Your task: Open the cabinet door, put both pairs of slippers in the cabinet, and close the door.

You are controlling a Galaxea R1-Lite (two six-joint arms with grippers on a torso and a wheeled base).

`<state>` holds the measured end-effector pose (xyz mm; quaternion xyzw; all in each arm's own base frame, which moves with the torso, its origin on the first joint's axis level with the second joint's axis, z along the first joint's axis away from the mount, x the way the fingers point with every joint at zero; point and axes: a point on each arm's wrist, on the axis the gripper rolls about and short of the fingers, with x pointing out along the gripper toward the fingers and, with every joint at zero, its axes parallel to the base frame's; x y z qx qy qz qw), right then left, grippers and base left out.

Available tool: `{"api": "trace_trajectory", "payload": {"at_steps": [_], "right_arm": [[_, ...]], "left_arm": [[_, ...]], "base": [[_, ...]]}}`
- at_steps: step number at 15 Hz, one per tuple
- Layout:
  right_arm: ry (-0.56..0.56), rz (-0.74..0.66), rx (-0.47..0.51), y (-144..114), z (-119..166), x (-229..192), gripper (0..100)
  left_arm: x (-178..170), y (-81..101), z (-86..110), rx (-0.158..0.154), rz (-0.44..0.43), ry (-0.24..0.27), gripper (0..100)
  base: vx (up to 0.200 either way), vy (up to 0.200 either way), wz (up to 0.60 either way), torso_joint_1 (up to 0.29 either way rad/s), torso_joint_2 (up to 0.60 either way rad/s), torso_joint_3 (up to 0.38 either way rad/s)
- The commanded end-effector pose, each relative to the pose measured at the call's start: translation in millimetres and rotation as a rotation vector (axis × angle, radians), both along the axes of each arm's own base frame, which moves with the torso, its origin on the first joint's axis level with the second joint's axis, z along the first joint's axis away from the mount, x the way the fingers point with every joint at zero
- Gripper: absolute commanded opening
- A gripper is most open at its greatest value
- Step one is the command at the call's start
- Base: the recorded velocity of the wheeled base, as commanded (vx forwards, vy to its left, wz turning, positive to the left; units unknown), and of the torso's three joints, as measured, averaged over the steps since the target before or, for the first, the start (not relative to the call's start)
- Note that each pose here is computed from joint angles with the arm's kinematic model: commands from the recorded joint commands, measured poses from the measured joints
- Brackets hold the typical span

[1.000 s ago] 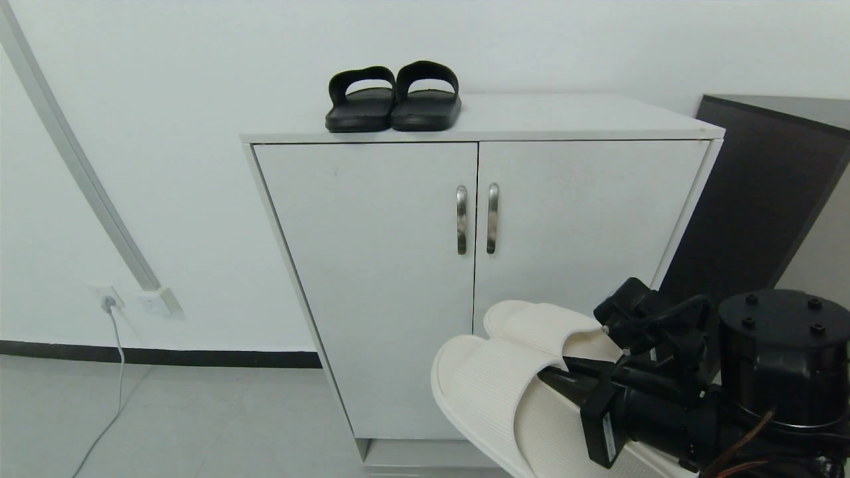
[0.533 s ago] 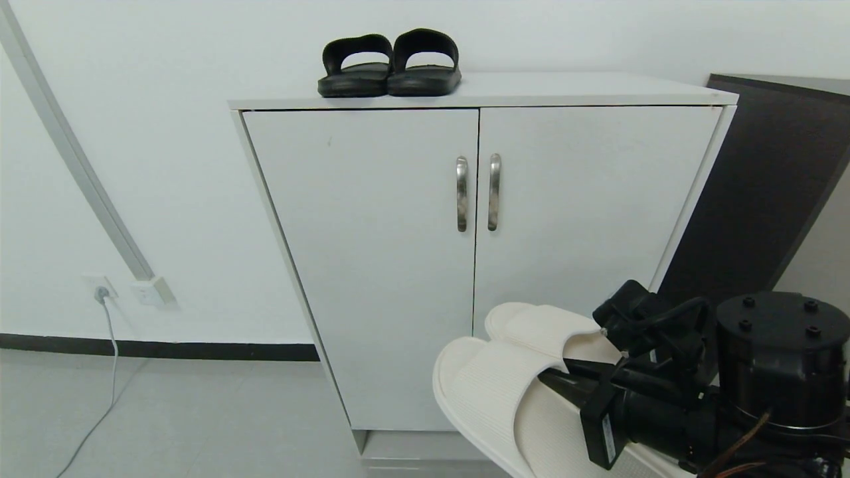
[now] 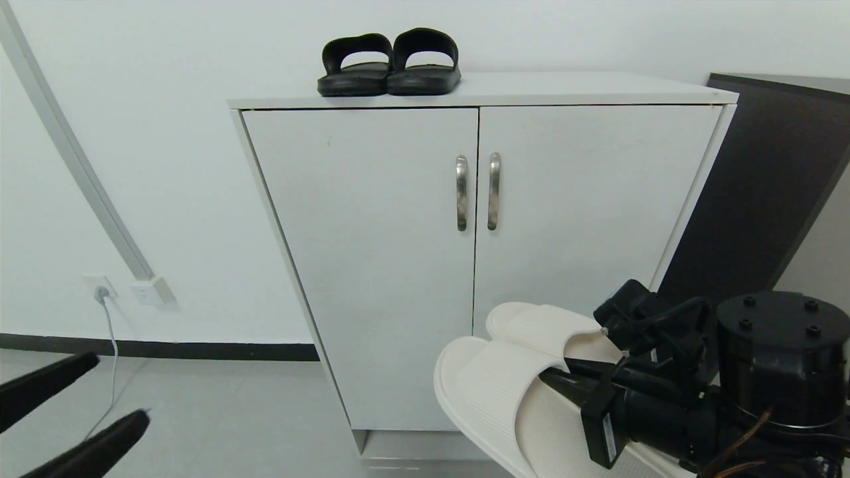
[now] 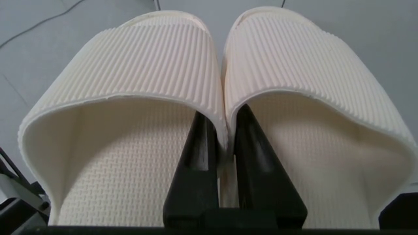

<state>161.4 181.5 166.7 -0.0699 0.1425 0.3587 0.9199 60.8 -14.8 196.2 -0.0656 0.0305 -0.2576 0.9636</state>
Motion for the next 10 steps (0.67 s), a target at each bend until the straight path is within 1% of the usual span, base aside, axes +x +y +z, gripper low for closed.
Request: {"api": "trace_trajectory", "payload": {"at_steps": [1, 2, 3, 4, 6, 7, 8, 9, 10], "right_arm": [[0.001, 0.001, -0.002, -0.1, -0.6, -0.2, 0], [0.001, 0.001, -0.002, 0.3, -0.6, 0.1, 0], [-0.001, 0.001, -0.002, 0.3, -0.4, 0.1, 0], [-0.001, 0.001, -0.002, 0.7, -0.4, 0.4, 0], [0.003, 0.001, -0.005, 0.3, -1.3, 0.1, 0], [0.001, 0.001, -0.002, 0.5, -0.8, 0.3, 0], [0.000, 0.001, -0.001, 0.7, -0.4, 0.4, 0], [0.000, -0.002, -0.004, 0.5, -0.8, 0.3, 0], [0.000, 0.000, -0.004, 0.5, -0.8, 0.3, 0]], "left_arm": [[53.8, -19.2, 7.7, -0.001, -0.090, 0.078, 100], [58.7, -30.2, 13.1, -0.025, -0.108, 0.095, 100], [63.3, -42.8, 20.9, -0.043, -0.116, 0.098, 100], [67.1, -52.1, 26.1, -0.047, -0.130, 0.097, 100], [80.0, -78.6, 39.3, -0.039, -0.194, 0.089, 100], [89.0, -90.8, 43.9, -0.034, -0.208, 0.092, 100], [93.7, -96.2, 46.4, -0.032, -0.210, 0.091, 100], [102.5, -107.3, 55.1, -0.040, -0.233, 0.079, 100], [110.0, -114.3, 61.9, -0.047, -0.263, 0.068, 100]], "base": [[0.000, 0.000, 0.00, 0.000, 0.00, 0.000], [0.000, 0.000, 0.00, 0.000, 0.00, 0.000], [0.000, 0.000, 0.00, 0.000, 0.00, 0.000], [0.000, 0.000, 0.00, 0.000, 0.00, 0.000], [0.000, 0.000, 0.00, 0.000, 0.00, 0.000], [0.000, 0.000, 0.00, 0.000, 0.00, 0.000], [0.000, 0.000, 0.00, 0.000, 0.00, 0.000], [0.000, 0.000, 0.00, 0.000, 0.00, 0.000], [0.000, 0.000, 0.00, 0.000, 0.00, 0.000]]}}
